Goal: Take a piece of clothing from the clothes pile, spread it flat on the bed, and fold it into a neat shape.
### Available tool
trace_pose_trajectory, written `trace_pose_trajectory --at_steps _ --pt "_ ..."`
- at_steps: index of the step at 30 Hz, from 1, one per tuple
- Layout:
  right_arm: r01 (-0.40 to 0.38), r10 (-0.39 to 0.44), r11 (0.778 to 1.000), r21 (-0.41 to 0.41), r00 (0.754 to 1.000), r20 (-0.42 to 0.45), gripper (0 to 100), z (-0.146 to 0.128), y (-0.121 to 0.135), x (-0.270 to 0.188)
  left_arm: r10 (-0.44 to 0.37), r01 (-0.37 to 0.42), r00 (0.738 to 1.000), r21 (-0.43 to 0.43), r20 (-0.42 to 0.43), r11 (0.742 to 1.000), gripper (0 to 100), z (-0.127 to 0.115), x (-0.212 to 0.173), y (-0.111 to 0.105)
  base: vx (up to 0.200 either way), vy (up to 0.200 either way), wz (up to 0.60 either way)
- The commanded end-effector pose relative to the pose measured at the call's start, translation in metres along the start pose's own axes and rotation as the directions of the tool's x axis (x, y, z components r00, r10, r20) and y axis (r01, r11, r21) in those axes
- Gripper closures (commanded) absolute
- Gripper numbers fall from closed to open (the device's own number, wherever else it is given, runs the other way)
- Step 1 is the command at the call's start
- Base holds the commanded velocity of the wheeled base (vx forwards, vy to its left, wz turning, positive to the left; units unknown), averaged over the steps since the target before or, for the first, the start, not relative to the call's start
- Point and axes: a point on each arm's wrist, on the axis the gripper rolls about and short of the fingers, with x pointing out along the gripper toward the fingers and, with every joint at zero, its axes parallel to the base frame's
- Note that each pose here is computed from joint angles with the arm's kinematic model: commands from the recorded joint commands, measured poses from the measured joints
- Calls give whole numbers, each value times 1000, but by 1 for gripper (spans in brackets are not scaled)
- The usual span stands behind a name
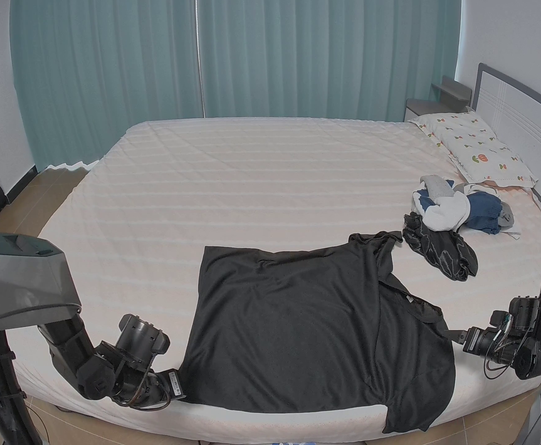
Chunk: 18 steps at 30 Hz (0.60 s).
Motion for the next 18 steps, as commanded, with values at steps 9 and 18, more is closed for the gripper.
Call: trace_pose_trajectory --at_steps 9,18 --pt "5 -7 1000 -14 992 -124 0 -26 -3 -3 55 -54 998 -74 12 996 100 -5 -18 37 0 0 0" --pt "-30 25 999 -30 989 -144 0 -31 5 0 67 -68 998 -93 -19 993 100 -12 -21 53 0 0 0"
